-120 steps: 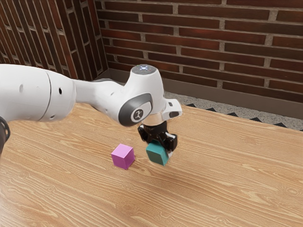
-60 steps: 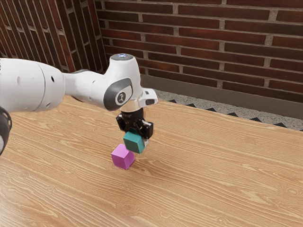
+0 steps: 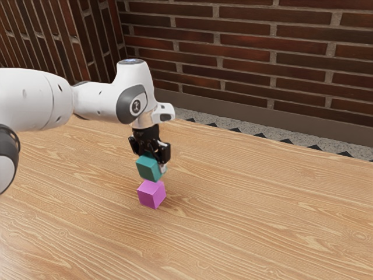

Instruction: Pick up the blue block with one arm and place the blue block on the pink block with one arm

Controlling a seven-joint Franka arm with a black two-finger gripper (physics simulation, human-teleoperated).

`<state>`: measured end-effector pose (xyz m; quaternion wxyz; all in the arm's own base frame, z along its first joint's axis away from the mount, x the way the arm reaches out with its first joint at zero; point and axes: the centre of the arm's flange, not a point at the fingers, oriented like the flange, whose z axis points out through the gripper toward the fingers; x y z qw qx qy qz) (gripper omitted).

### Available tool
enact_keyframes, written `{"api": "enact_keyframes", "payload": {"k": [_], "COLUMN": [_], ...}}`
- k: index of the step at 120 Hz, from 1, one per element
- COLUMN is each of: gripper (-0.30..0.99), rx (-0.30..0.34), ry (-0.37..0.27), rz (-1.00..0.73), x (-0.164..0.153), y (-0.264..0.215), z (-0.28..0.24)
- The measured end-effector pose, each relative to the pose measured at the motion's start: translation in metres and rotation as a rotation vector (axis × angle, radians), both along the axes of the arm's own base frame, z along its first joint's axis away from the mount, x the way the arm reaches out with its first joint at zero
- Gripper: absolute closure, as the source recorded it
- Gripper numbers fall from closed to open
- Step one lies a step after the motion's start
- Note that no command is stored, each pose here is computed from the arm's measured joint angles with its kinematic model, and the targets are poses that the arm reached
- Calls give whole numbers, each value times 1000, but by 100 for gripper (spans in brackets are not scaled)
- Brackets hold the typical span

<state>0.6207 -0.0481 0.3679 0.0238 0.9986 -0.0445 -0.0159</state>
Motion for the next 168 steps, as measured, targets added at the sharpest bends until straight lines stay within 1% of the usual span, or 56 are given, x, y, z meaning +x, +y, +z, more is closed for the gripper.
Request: {"api": "enact_keyframes", "payload": {"k": [27,62,87,108,132,168], "gripper": [35,37,38,38,38,37], "rx": [-29,-27,23,61,75,76], "ry": [25,45,54,53,49,45], "rz": [-57,-109,-123,-97,-40,46], "x": [-17,-23,-23,-22,-20,-20], "y": [7,7,10,12,16,17], "z": [-7,-18,-18,-17,-15,-13]}}
